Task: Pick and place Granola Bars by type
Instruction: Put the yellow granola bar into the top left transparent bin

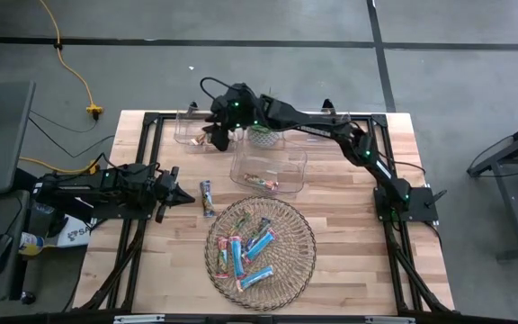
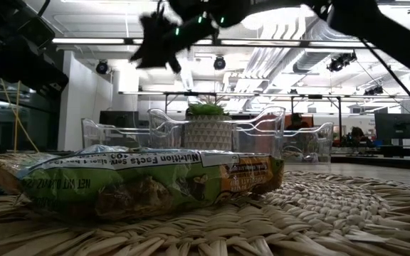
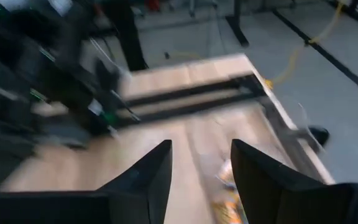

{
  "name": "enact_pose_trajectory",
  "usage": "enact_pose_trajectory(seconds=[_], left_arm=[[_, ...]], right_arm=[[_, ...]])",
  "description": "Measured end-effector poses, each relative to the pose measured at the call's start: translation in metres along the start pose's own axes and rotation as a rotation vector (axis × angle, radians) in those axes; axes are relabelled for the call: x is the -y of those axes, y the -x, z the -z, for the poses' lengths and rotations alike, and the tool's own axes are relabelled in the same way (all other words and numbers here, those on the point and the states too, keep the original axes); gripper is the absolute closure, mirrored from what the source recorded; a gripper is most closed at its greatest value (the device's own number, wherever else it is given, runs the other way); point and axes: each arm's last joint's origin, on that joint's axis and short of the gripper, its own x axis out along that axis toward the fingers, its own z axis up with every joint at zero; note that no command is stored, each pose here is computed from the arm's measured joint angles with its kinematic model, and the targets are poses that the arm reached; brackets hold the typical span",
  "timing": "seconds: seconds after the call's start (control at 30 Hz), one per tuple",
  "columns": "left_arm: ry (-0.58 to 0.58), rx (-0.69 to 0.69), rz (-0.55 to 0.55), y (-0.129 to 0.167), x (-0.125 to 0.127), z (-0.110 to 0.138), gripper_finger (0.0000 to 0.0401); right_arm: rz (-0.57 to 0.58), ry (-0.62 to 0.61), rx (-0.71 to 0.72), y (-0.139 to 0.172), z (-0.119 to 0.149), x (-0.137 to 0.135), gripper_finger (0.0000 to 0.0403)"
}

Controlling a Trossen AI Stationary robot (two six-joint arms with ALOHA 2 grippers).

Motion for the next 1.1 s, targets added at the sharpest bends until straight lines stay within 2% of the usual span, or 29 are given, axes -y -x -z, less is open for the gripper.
enact_pose_trajectory(seconds=[0.13,0.37,0.67,0.93,1.1], left_arm=[[0.0,-0.001,-0.001,0.0,0.0,0.0,0.04],[0.0,-0.001,-0.002,0.0,0.0,0.0,0.04],[0.0,0.0,-0.005,0.0,0.0,0.0,0.04],[0.0,0.0,-0.004,0.0,0.0,0.0,0.04],[0.0,0.0,-0.004,0.0,0.0,0.0,0.04]], right_arm=[[-0.094,-0.076,0.047,0.021,-0.022,-0.027,0.0256],[-0.285,-0.185,0.049,0.049,-0.042,-0.078,0.0256],[-0.435,-0.324,-0.077,0.055,-0.034,-0.146,0.0257],[-0.433,-0.456,-0.263,0.06,-0.011,-0.204,0.0257],[-0.372,-0.481,-0.354,0.068,0.007,-0.24,0.0256]])
